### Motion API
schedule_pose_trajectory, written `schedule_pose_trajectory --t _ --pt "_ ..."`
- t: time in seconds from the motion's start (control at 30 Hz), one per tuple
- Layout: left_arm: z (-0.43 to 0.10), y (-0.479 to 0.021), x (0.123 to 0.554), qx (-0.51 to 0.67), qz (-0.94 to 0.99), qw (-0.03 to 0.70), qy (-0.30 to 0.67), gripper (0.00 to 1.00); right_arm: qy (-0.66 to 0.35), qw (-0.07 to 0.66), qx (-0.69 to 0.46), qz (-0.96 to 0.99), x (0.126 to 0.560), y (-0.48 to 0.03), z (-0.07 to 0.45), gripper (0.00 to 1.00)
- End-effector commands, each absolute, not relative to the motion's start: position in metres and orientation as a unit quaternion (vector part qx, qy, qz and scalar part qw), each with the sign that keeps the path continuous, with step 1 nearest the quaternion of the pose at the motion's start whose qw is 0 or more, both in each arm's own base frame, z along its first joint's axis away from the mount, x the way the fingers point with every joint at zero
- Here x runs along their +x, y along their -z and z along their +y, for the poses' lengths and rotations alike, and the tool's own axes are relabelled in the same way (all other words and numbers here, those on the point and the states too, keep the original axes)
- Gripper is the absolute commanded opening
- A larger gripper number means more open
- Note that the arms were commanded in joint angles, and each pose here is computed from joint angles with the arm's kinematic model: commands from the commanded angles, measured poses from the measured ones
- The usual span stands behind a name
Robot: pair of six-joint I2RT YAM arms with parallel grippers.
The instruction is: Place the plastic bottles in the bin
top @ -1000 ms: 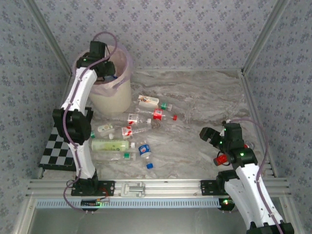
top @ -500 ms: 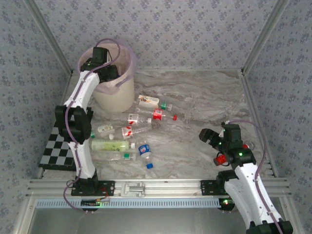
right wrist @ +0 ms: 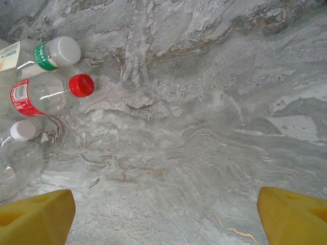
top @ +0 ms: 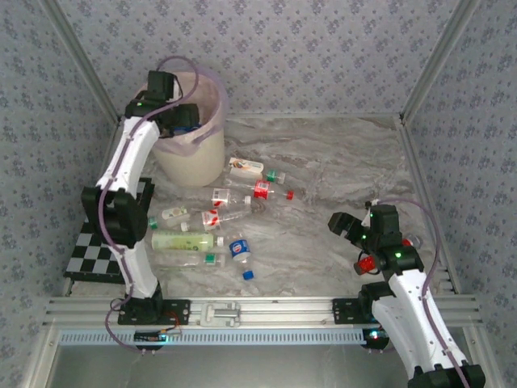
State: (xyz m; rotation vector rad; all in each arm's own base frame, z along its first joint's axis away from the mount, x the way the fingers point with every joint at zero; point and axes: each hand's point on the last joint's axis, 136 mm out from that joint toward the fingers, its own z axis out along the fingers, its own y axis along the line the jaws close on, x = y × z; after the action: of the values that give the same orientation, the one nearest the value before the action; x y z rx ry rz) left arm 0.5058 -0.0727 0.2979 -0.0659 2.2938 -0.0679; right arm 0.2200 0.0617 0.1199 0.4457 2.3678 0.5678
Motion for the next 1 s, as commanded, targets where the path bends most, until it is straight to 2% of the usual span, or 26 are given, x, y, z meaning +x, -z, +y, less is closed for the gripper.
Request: schedule_pose_trajectory --t 0.0,0.13,0.2,0.3,0.43,0.53,0.63,0.77,0.97 --pt "-0.063 -0.389 0.469 -0.006 0.873 0.488 0.017 0.91 -0.232 0.341 0.136 0.901 0.228 -0.136 0.071 0.94" --pt "-0.064 -0.426 0.432 0.009 0.856 0.517 0.015 0.95 -0.247 0.341 0.100 0.901 0.233 -0.144 0.085 0.92" --pt "-0.069 -0.435 0.410 0.018 0.853 0.522 0.018 0.95 -0.267 0.335 0.063 0.902 0.235 -0.148 0.103 0.88" --pt "-0.081 -0.432 0.378 0.031 0.857 0.513 0.041 0.96 -0.296 0.289 -0.013 0.910 0.229 -0.149 0.145 0.82" --pt "-0.107 -0.395 0.348 0.040 0.870 0.476 0.125 0.96 -0.361 0.184 -0.122 0.906 0.199 -0.141 0.222 0.83" --pt "-0.119 -0.373 0.329 0.028 0.871 0.454 0.184 0.95 -0.395 0.142 -0.176 0.891 0.179 -0.134 0.274 0.82" --pt "-0.123 -0.356 0.317 0.008 0.869 0.445 0.219 0.96 -0.388 0.106 -0.216 0.889 0.162 -0.117 0.306 0.86" --pt "-0.124 -0.338 0.307 -0.006 0.872 0.429 0.236 0.97 -0.387 0.084 -0.240 0.886 0.148 -0.097 0.336 0.89" --pt "-0.122 -0.331 0.302 -0.016 0.872 0.428 0.238 0.97 -0.361 0.092 -0.242 0.896 0.160 -0.074 0.356 0.88"
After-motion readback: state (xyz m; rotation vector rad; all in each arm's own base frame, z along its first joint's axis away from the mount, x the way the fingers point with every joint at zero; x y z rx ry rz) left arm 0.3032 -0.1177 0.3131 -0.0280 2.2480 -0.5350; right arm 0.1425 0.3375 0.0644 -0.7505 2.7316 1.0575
